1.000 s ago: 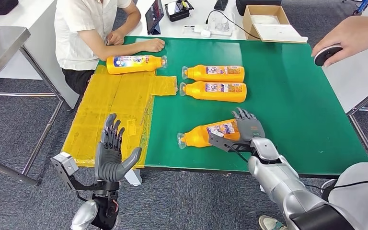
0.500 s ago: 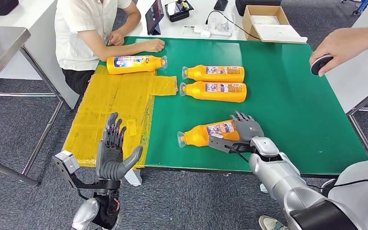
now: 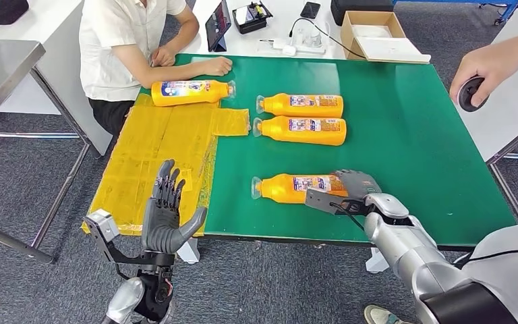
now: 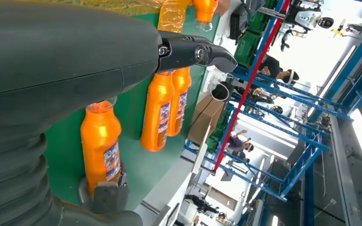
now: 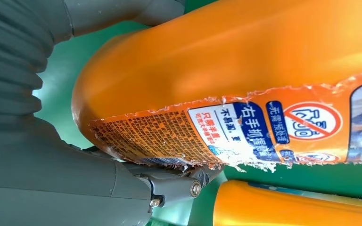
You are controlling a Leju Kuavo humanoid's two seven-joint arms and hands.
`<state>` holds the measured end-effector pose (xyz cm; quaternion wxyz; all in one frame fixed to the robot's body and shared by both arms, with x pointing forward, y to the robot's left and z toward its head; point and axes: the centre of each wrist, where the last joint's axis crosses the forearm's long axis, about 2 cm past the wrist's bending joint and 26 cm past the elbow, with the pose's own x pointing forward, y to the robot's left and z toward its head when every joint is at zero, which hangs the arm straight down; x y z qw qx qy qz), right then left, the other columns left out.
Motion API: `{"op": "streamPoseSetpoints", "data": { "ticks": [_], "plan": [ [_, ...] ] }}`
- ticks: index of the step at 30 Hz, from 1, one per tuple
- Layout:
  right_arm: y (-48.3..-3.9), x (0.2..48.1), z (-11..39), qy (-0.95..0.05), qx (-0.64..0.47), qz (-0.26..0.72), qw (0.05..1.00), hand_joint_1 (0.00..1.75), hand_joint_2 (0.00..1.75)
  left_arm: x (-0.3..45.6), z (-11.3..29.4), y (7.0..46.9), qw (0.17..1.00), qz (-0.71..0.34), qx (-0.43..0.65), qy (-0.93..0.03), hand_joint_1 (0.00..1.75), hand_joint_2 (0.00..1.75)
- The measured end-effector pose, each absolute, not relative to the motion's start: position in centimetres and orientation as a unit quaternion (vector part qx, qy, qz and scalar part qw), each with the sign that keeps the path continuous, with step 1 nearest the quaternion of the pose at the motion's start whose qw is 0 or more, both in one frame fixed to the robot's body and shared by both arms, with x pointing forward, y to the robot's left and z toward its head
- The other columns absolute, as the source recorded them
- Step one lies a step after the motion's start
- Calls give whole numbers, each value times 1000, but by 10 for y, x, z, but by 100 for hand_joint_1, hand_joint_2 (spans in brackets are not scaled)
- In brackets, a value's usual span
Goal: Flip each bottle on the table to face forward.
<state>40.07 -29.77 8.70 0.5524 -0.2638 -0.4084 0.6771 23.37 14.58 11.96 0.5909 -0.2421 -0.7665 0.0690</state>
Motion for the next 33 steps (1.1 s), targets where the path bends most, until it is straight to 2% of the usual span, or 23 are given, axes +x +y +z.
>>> {"op": "streamPoseSetpoints", "data": {
  "ticks": [6, 11, 20, 27, 33],
  "plan": [
    [-314, 398, 84, -454, -153, 651, 589, 175, 175, 238, 121, 142, 583, 58, -254, -769, 0, 175],
    [-318, 382, 66, -552, -49, 557, 619, 175, 175, 240, 123, 142, 575, 65, -234, -781, 0, 175],
    [-302, 365, 49, -617, 11, 457, 640, 175, 175, 238, 122, 143, 575, 81, -201, -789, 0, 175],
    [-238, 328, 32, -670, 110, 331, 655, 175, 175, 215, 107, 141, 628, 122, -251, -726, 0, 175],
    [-180, 309, 40, -683, 176, 316, 635, 175, 175, 203, 102, 131, 636, 65, -260, -723, 0, 175]
  ]
}}
